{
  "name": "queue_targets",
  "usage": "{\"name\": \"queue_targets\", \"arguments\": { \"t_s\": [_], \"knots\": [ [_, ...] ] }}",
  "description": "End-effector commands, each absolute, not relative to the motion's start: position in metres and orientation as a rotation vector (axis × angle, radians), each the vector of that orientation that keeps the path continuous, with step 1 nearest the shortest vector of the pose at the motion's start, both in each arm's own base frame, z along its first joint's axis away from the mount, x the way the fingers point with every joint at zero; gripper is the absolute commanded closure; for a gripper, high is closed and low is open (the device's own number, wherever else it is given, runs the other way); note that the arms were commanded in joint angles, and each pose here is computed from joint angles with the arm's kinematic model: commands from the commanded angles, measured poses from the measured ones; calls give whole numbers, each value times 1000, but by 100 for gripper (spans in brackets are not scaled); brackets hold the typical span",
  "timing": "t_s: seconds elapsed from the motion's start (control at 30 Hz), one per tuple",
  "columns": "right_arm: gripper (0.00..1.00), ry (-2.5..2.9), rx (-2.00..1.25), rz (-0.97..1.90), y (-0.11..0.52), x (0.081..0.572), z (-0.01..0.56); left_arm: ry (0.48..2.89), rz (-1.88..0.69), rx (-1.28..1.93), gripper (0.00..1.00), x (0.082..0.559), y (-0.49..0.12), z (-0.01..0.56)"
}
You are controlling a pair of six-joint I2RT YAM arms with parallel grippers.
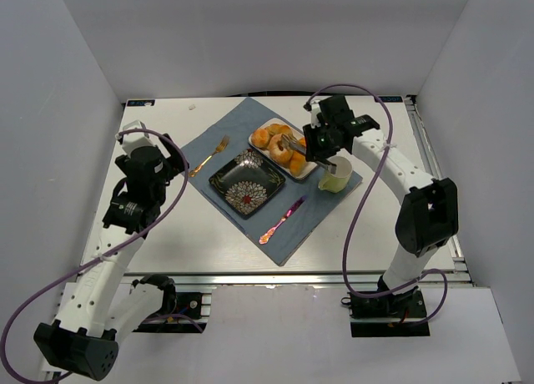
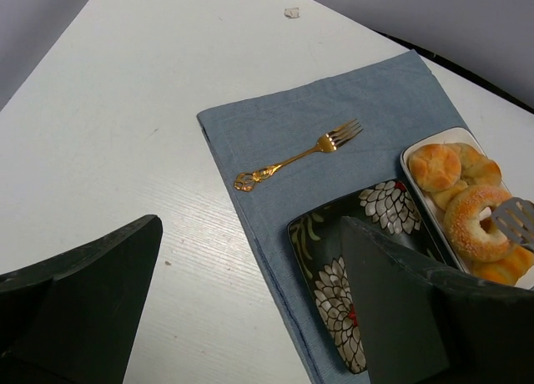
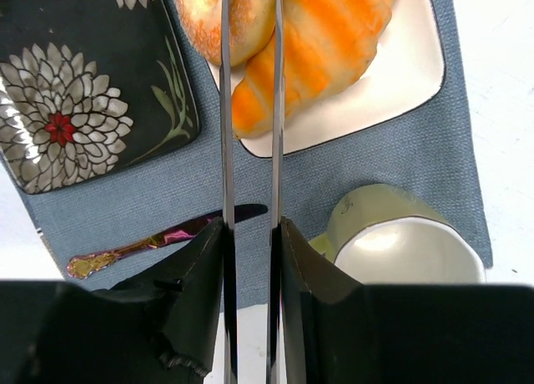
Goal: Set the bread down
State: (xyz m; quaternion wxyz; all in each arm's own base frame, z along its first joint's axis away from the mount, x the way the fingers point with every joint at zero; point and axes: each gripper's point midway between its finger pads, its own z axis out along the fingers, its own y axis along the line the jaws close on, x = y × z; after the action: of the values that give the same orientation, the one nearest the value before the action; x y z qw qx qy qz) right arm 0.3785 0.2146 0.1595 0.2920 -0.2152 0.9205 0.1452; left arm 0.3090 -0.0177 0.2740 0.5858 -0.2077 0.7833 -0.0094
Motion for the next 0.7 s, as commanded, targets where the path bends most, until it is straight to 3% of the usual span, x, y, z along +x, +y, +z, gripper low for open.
{"name": "queue_targets", "arguments": {
  "t_s": [0.0,0.23,0.43,0.67],
  "knots": [
    [78,2292,-557,413,219,384,230,1812,-4,-492,2,306,-14,276],
    [80,2260,-643,528,232,357,250,1797,12,-499,2,317,-14,280],
    [81,2325,-754,701,269,316,221,1777,9,-493,2,329,-16,290],
    [80,2361,-764,839,299,304,194,1800,10,-473,2,333,-20,283]
  ]
}}
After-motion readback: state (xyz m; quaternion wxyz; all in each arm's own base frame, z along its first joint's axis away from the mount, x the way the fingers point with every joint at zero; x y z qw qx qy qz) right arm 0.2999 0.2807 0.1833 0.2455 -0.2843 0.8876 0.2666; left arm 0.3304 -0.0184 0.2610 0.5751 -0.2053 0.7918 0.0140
